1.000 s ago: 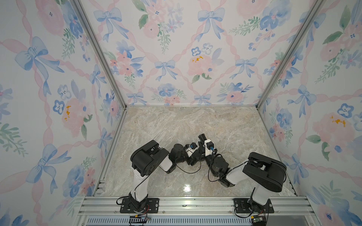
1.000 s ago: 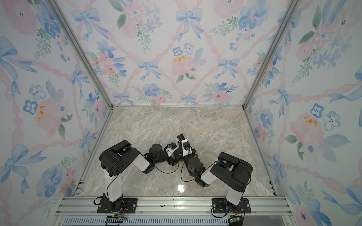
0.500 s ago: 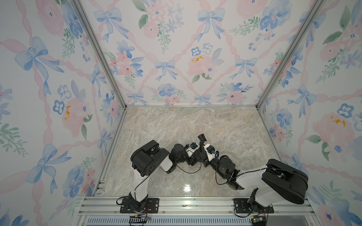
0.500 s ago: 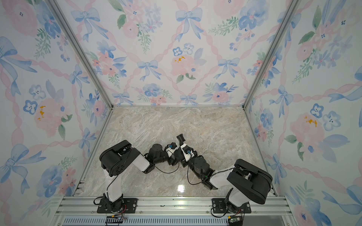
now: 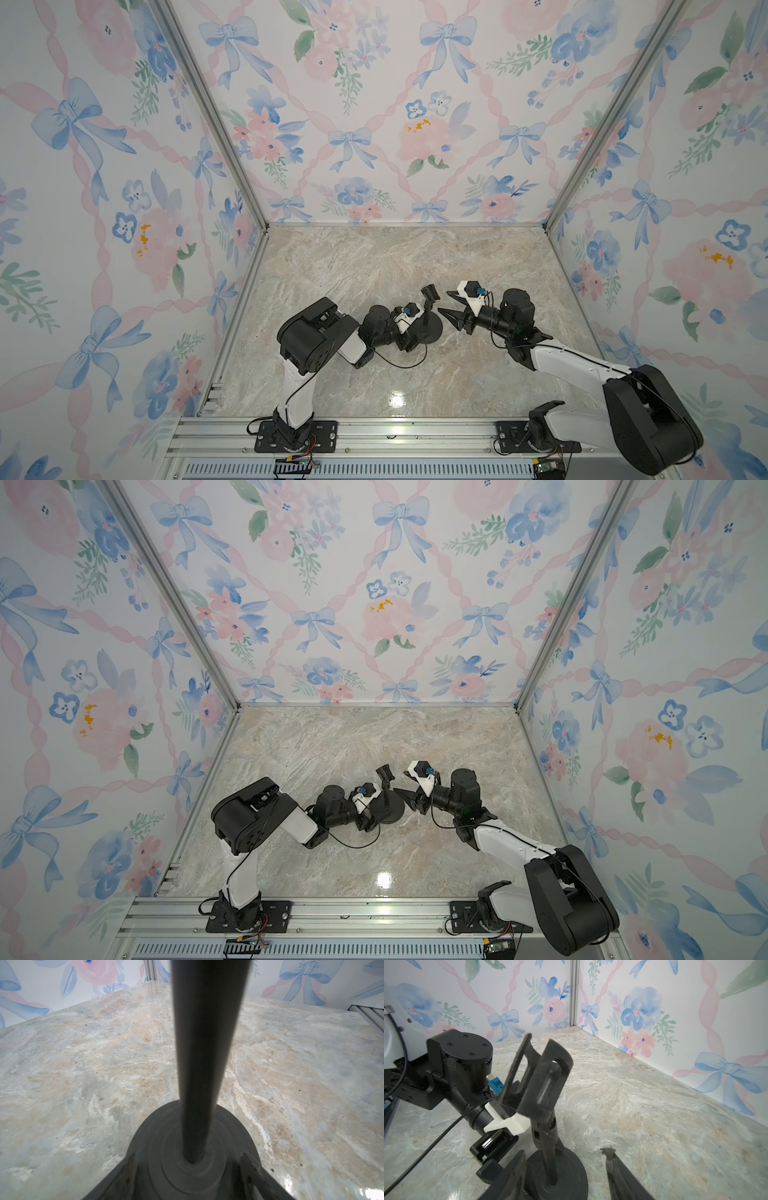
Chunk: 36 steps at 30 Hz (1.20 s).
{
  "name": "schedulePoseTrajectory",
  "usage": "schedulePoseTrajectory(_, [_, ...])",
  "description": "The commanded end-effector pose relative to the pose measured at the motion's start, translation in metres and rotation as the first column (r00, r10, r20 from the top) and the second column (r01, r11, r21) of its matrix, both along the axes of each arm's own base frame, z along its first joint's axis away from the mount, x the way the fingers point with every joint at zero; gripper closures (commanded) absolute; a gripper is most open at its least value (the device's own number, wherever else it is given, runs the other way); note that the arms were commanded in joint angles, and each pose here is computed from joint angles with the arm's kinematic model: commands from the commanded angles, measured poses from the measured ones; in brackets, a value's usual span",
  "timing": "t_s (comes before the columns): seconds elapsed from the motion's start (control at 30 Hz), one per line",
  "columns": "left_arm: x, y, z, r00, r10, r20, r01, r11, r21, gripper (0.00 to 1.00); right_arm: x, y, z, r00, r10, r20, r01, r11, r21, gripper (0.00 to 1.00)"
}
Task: Assemble a microphone stand
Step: Screw the microphone stand pole into the microphone stand base.
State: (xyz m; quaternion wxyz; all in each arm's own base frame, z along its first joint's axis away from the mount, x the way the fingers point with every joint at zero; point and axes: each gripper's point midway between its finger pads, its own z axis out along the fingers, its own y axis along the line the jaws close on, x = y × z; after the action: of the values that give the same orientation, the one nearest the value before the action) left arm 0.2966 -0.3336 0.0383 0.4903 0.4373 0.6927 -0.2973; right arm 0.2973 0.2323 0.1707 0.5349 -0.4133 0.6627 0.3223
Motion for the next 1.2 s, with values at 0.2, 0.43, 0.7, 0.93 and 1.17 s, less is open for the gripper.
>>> schedulePoseTrajectory(0.2, [-0.023, 0.018, -0.058, 0.99, -0.01, -0.142, 0.032, 0.988, 0.152, 0.2, -0.014, 0.029, 0.003, 0.954, 0.295, -0.056, -0.295, 0.955, 0.008, 0.38])
schedulePoseTrajectory(0.43, [-0.023, 0.017, -0.058, 0.989, -0.013, -0.147, 0.035, 0.988, 0.148, 0.2, -0.004, 0.036, -0.001, 0.953, 0.294, -0.076, -0.294, 0.956, -0.001, 0.43])
schedulePoseTrajectory(0.7, [-0.024, 0.017, -0.06, 0.989, -0.014, -0.15, 0.038, 0.987, 0.153, 0.21, 0.001, 0.043, -0.002, 0.952, 0.295, -0.08, -0.294, 0.956, 0.027, 0.63])
schedulePoseTrajectory(0.93, [-0.023, 0.018, -0.062, 0.988, -0.008, -0.151, 0.033, 0.987, 0.158, 0.21, 0.012, 0.043, -0.004, 0.971, 0.228, -0.069, -0.223, 0.972, 0.068, 0.91])
schedulePoseTrajectory(1.17, [-0.021, 0.018, -0.06, 0.989, 0.005, -0.147, 0.019, 0.987, 0.158, 0.2, 0.018, 0.034, -0.013, 1.0, 0.008, 0.0, -0.008, 0.997, 0.071, 1.0])
